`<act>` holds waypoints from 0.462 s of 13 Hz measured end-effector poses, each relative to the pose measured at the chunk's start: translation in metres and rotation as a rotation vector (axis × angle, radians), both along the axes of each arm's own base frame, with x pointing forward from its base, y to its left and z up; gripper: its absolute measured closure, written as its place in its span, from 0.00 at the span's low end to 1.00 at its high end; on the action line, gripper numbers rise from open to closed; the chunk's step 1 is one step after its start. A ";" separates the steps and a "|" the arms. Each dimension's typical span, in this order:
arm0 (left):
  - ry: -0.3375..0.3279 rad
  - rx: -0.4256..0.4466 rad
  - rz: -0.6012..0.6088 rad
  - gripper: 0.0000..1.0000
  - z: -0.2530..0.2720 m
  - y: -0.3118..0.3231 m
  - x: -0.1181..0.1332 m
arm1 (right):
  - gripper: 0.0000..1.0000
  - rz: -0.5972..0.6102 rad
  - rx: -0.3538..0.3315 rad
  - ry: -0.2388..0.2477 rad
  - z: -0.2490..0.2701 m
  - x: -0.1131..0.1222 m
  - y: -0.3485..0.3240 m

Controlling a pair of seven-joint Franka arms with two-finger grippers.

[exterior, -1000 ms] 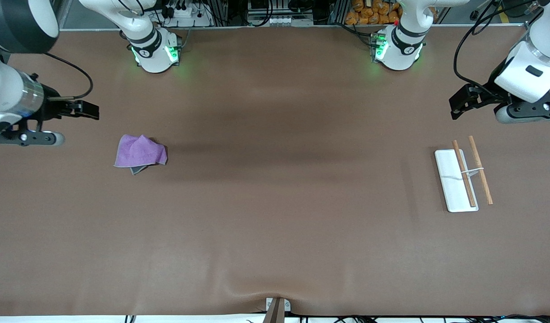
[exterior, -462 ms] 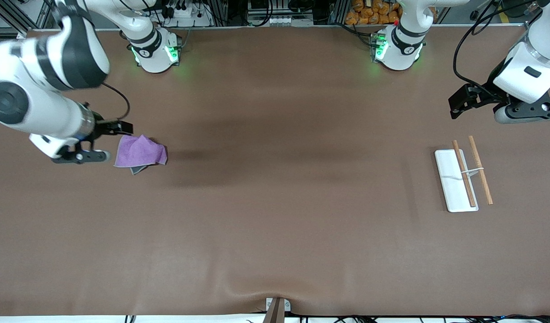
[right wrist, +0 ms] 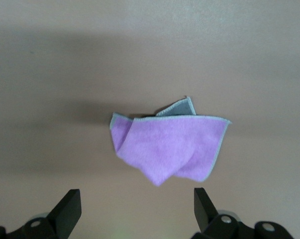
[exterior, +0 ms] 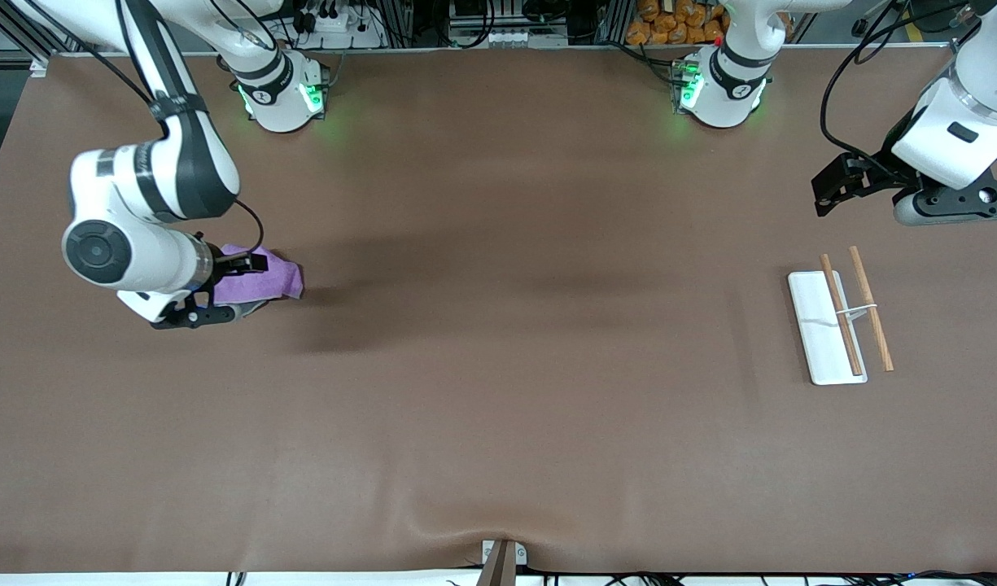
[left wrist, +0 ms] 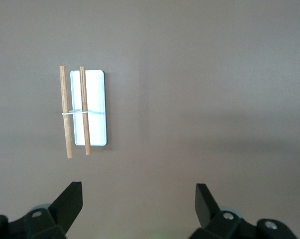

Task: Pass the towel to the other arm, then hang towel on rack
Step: 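Move the right gripper down over the purple towel, then close the right gripper on the purple towel's edge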

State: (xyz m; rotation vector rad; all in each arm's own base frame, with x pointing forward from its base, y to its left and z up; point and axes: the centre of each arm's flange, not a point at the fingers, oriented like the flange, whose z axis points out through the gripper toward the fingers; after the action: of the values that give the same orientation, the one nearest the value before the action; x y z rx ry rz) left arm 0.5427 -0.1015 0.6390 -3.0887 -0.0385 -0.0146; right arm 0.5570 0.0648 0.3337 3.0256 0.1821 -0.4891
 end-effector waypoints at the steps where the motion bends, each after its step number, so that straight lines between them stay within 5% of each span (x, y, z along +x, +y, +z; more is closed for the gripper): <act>1: 0.000 0.000 0.000 0.00 0.000 0.000 0.000 | 0.00 0.008 0.004 -0.002 -0.012 -0.004 -0.004; 6: 0.000 0.000 -0.001 0.00 0.000 -0.001 0.000 | 0.02 0.044 0.023 -0.012 -0.054 -0.021 -0.007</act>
State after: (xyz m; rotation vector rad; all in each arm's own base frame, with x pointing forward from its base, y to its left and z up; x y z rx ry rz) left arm 0.5426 -0.1020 0.6390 -3.0887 -0.0370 -0.0146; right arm 0.5364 0.0582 0.2793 3.0384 0.2546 -0.4684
